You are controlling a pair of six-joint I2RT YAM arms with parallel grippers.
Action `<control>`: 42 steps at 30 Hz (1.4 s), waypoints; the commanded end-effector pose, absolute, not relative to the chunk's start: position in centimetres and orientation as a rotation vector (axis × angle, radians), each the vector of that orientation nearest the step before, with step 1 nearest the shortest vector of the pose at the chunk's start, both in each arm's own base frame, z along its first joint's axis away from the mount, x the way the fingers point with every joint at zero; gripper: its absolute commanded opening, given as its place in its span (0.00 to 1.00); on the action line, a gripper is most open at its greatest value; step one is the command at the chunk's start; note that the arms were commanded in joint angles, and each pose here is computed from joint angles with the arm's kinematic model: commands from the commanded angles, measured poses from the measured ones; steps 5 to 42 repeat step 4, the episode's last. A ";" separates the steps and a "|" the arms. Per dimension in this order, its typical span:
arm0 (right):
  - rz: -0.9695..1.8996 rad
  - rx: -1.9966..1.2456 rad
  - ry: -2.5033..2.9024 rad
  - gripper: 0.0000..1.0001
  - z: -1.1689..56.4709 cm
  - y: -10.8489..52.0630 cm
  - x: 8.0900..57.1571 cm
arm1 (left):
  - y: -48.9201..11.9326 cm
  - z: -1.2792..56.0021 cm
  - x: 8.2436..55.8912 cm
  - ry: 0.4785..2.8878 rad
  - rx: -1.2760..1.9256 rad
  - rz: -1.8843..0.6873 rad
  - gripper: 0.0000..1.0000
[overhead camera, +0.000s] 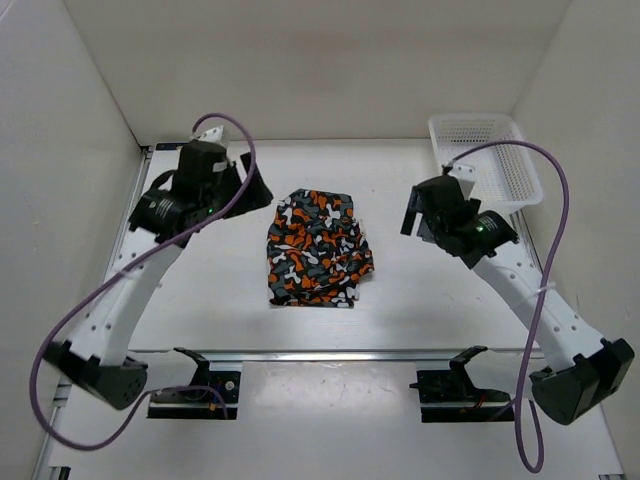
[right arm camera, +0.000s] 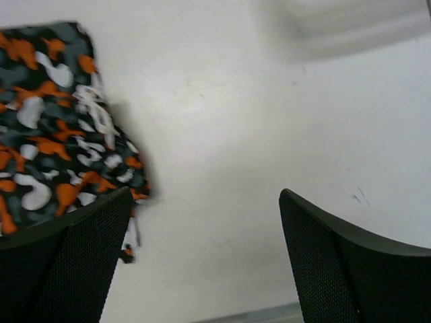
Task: Fold and stack the shorts
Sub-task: Fold the shorts
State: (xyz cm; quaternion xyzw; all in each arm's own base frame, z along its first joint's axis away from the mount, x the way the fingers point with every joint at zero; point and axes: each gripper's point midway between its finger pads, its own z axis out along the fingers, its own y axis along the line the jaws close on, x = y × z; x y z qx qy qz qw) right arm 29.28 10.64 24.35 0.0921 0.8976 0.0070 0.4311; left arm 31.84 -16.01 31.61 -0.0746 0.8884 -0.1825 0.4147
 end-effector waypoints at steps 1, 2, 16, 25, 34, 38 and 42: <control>-0.141 0.297 2.272 0.94 22.6 7.1 26.5 | -13.2 29.5 29.2 2.270 -0.258 -0.364 0.92; -0.138 0.309 2.274 0.91 22.1 6.7 25.7 | -12.2 29.3 27.9 2.261 -0.282 -0.366 0.92; -0.138 0.319 2.278 0.91 21.5 6.4 25.1 | -11.0 28.9 26.7 2.259 -0.316 -0.337 0.92; -0.138 0.319 2.278 0.91 21.5 6.4 25.1 | -11.0 28.9 26.7 2.259 -0.316 -0.337 0.92; -0.138 0.319 2.278 0.91 21.5 6.4 25.1 | -11.0 28.9 26.7 2.259 -0.316 -0.337 0.92; -0.138 0.319 2.278 0.91 21.5 6.4 25.1 | -11.0 28.9 26.7 2.259 -0.316 -0.337 0.92; -0.138 0.319 2.278 0.91 21.5 6.4 25.1 | -11.0 28.9 26.7 2.259 -0.316 -0.337 0.92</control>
